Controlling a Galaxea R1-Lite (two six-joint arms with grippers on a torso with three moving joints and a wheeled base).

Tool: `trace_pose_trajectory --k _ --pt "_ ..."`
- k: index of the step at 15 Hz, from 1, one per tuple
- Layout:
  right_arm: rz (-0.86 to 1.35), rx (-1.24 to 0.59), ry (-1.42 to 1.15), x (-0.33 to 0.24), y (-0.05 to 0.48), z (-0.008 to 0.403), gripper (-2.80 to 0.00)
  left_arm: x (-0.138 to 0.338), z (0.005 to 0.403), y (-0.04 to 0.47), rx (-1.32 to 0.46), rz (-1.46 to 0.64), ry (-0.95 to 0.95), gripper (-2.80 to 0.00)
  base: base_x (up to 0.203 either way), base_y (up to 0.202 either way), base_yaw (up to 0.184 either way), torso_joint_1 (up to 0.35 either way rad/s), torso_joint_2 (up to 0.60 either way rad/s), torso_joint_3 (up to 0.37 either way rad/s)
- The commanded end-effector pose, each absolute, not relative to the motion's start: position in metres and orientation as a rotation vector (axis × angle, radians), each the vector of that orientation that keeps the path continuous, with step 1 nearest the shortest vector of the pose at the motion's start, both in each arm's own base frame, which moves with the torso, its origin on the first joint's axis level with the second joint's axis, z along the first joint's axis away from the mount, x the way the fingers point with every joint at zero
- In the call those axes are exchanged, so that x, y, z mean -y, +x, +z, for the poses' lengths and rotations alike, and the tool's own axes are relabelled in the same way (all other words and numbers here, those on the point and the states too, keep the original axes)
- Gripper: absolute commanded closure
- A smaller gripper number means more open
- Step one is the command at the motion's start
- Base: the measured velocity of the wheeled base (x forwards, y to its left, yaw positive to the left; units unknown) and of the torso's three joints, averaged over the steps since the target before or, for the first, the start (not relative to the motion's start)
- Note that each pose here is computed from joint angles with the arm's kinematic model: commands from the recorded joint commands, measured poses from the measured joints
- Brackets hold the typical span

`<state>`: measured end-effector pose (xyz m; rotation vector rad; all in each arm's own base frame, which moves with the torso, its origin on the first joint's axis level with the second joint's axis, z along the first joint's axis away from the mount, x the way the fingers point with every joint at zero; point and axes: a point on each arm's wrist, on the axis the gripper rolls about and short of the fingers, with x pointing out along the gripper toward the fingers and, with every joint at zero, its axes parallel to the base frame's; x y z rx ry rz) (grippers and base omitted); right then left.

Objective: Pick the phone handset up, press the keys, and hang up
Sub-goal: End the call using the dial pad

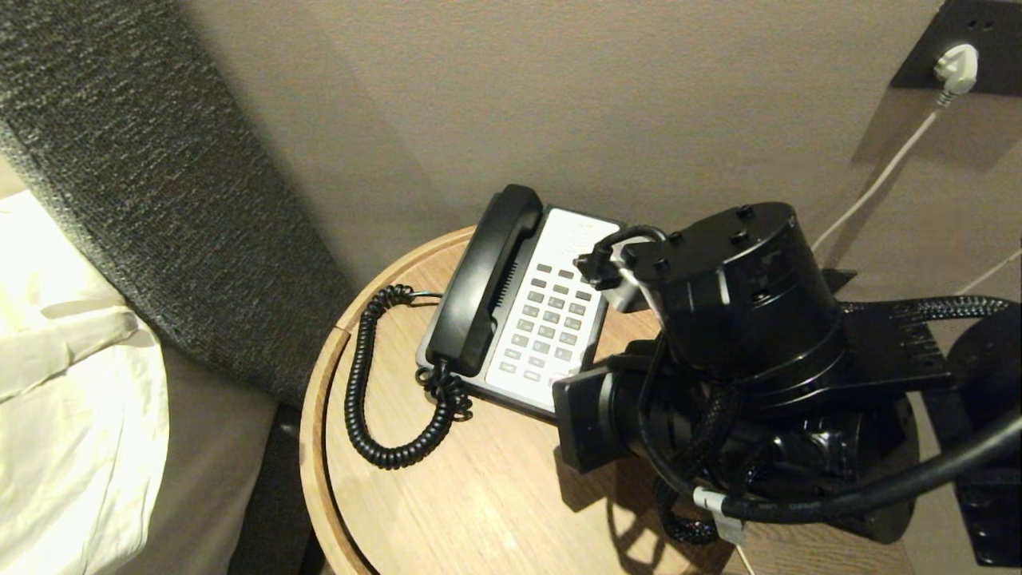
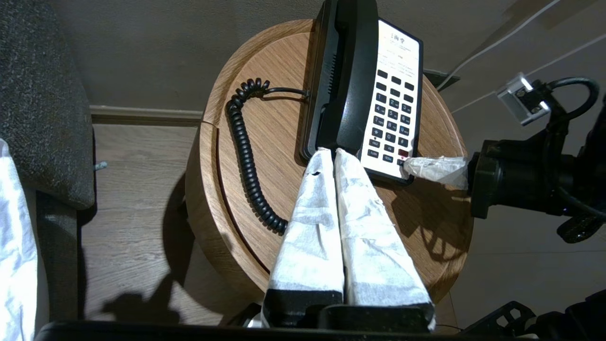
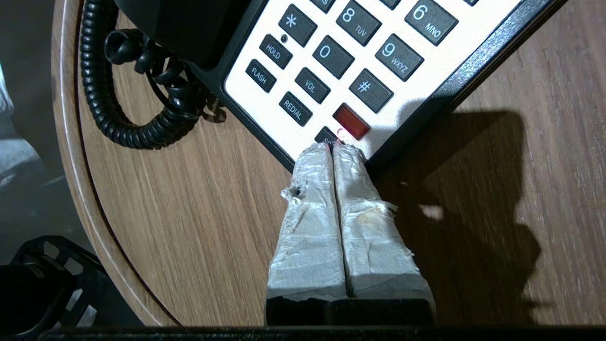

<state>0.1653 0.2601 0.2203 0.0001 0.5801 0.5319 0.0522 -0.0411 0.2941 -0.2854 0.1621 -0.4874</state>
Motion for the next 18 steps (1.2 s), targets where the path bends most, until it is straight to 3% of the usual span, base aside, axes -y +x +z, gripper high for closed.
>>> trace_pose_trajectory --k 1,18 --pt "0.527 -0.588 -0.006 -0.261 0.166 0.217 0.0 0.04 0.294 0.051 -0.161 -0.486 -0.289 0.0 0.0 0.0 0.0 0.0 0.0 0.0" --pt "0.53 -0.569 0.003 -0.26 0.166 0.223 0.0 0.037 0.287 0.048 -0.167 -0.485 -0.285 0.0 0.0 0.0 0.0 0.0 0.0 0.0"
